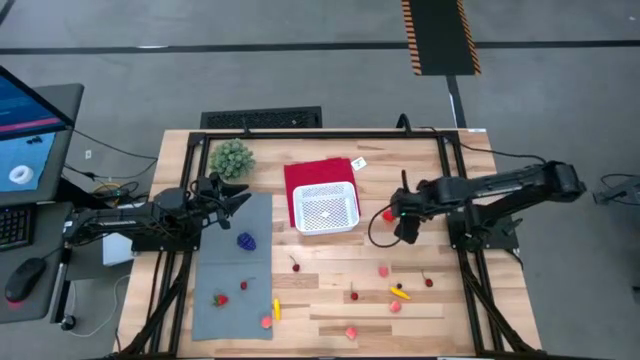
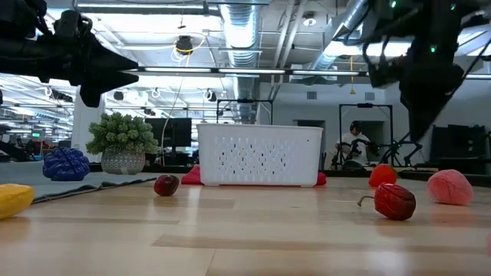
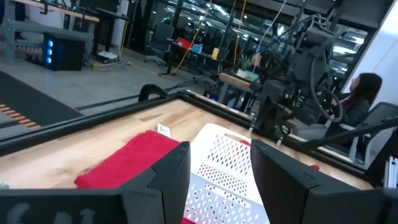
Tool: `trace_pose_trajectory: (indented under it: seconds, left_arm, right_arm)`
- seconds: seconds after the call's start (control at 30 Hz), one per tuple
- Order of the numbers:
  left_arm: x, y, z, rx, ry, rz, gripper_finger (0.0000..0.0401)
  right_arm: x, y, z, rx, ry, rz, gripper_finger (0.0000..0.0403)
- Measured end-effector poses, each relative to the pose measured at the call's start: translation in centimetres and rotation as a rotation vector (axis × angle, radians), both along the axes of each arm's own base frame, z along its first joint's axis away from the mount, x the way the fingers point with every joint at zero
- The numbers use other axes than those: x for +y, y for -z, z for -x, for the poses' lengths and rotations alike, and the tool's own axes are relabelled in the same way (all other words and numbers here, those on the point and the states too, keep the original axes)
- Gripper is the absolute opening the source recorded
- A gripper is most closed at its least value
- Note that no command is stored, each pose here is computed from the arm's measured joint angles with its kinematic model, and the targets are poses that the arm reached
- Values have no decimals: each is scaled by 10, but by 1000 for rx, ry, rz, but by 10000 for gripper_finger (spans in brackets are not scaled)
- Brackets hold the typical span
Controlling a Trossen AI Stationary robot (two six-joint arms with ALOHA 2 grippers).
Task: Pick and placing Produce into tupperware
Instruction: Put the red strawberry into the white bin
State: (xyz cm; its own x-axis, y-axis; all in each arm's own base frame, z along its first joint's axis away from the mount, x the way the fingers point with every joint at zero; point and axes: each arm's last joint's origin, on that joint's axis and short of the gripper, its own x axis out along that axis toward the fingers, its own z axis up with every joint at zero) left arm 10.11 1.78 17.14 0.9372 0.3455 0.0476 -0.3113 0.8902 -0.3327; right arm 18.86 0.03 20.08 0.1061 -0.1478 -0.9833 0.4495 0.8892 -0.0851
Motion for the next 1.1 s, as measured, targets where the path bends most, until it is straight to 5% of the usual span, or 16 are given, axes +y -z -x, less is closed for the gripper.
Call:
trace_pose_trajectory:
  seconds: [0.37,0.83,1.1]
  left_arm:
    - [0,0,0,-6,0,9,158]
    - [0,0,0,-8,1,11,158]
    - [0,0,0,-8,0,12,158]
  right_arm:
    - [-14,37,-19,207,-28,6,182]
    - [-23,52,-31,205,-97,32,179]
    - [-29,52,-31,196,-93,32,116]
